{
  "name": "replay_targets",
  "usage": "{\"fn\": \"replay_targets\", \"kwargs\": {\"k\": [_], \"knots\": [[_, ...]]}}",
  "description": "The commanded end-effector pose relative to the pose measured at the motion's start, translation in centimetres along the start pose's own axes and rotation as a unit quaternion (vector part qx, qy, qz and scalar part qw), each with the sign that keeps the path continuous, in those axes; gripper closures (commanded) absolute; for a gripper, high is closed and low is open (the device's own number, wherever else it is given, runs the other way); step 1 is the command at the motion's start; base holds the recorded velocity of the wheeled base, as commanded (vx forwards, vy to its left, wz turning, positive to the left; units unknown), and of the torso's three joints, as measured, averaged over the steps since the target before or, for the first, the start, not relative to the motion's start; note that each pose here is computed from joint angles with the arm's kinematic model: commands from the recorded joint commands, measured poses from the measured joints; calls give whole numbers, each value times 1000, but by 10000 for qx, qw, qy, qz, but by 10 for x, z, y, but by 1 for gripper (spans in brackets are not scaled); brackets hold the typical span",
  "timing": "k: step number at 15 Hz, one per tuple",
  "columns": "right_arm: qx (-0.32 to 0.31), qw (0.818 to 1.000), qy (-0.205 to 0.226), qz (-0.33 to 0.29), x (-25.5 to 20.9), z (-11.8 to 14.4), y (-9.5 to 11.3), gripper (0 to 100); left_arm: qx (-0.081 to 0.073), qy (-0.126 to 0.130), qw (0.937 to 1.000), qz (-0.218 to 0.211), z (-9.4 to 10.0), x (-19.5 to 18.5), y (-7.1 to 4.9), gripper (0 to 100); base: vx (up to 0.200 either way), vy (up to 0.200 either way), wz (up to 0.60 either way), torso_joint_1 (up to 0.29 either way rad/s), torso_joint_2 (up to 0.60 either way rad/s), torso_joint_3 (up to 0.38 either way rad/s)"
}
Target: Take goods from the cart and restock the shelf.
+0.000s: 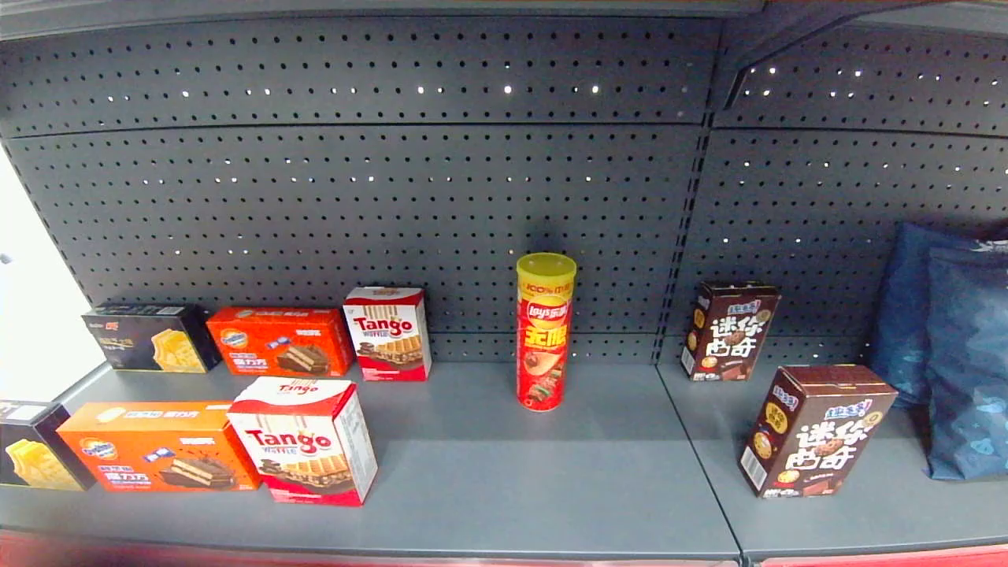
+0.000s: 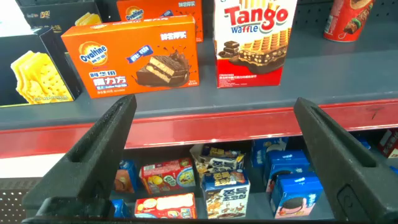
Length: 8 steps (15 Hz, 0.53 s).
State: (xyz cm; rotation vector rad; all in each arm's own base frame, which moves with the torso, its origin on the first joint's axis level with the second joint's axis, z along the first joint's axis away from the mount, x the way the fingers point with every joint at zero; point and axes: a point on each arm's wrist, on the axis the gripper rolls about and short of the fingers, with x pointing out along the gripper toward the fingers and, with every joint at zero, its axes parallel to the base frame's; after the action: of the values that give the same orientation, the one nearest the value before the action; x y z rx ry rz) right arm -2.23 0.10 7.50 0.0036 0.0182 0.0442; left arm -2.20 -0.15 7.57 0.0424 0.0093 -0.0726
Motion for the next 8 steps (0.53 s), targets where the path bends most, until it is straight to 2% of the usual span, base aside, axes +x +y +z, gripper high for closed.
{"fn": "replay_targets", "kwargs": {"k": [1, 6, 8], "knots": [[-1, 10000, 2, 1, 0, 0, 0, 0, 1, -1, 10000, 1, 0, 0, 0, 0, 0, 0, 0, 0, 0, 0], [-1, 10000, 2, 9, 0, 0, 0, 0, 1, -1, 10000, 1, 0, 0, 0, 0, 0, 0, 0, 0, 0, 0], [-16, 10000, 2, 9, 0, 0, 0, 0, -7, 7, 10000, 1, 0, 0, 0, 0, 0, 0, 600, 0, 2, 0]]}}
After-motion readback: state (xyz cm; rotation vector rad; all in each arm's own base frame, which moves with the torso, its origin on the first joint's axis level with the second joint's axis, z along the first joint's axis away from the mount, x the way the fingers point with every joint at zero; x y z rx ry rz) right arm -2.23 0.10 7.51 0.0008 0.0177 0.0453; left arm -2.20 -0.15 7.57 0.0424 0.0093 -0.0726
